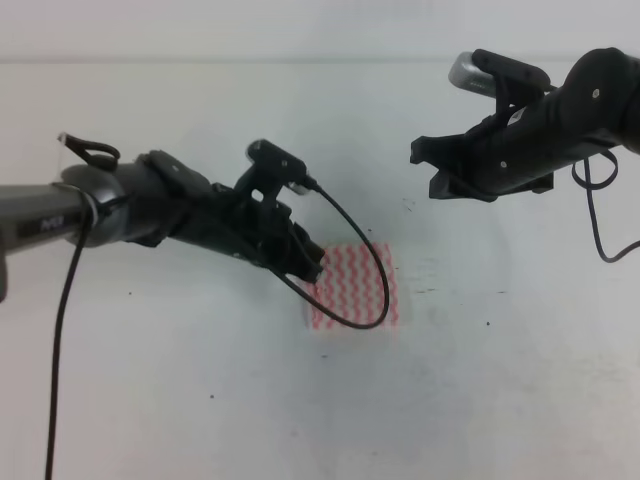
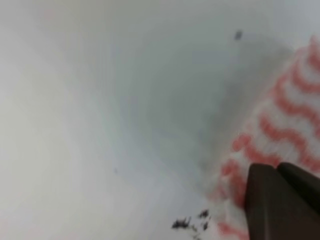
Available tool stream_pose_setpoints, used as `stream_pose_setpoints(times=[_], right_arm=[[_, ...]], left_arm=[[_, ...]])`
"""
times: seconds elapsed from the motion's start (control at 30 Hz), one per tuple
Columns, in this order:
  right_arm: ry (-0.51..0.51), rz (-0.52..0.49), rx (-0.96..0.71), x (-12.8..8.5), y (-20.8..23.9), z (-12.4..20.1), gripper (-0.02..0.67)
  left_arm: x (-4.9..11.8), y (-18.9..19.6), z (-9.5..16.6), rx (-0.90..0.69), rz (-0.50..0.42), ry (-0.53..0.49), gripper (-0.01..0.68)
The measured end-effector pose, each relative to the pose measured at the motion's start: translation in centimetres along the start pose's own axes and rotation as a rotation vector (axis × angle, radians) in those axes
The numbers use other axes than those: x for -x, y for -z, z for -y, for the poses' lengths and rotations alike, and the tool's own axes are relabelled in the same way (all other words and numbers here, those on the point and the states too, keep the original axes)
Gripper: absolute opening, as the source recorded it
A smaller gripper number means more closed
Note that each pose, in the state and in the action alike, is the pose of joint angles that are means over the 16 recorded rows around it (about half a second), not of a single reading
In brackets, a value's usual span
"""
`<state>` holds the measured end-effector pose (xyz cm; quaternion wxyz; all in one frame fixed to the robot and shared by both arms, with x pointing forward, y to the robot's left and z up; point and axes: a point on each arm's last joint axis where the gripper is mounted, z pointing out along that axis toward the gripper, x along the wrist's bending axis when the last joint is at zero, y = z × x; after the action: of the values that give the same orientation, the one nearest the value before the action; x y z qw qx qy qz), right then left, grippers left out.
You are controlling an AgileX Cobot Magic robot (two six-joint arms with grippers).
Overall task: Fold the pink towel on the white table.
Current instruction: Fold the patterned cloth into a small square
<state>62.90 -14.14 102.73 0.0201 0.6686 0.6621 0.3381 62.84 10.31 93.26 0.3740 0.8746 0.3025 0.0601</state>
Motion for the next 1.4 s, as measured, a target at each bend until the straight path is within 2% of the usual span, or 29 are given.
stream_pose_setpoints(times=[0.2,0.43,0.73,1.07,1.4], right_arm=[[-0.002,-0.001,-0.001,0.0,0.0,0.0,-0.018],[-0.001,-0.003,0.006,-0.1,0.1,-0.1,-0.018],[0.002,-0.003,0.015,-0.1,0.1,-0.1,-0.018],[0.009,0.002,0.024,0.0,0.1,-0.2,-0.018],[0.016,0.006,0.029,0.0,0.2,-0.3,-0.018]], left_arm=[[-0.3,-0.4,0.2,-0.011,-0.009,-0.009,-0.005],[-0.2,0.8,-1.1,0.023,-0.029,-0.042,-0.005],[1.1,1.6,-2.9,0.08,-0.004,-0.076,-0.005],[2.9,-1.4,-3.4,0.126,0.049,-0.1,-0.005],[3.2,-4.3,-2.5,0.121,0.083,-0.068,-0.005]])
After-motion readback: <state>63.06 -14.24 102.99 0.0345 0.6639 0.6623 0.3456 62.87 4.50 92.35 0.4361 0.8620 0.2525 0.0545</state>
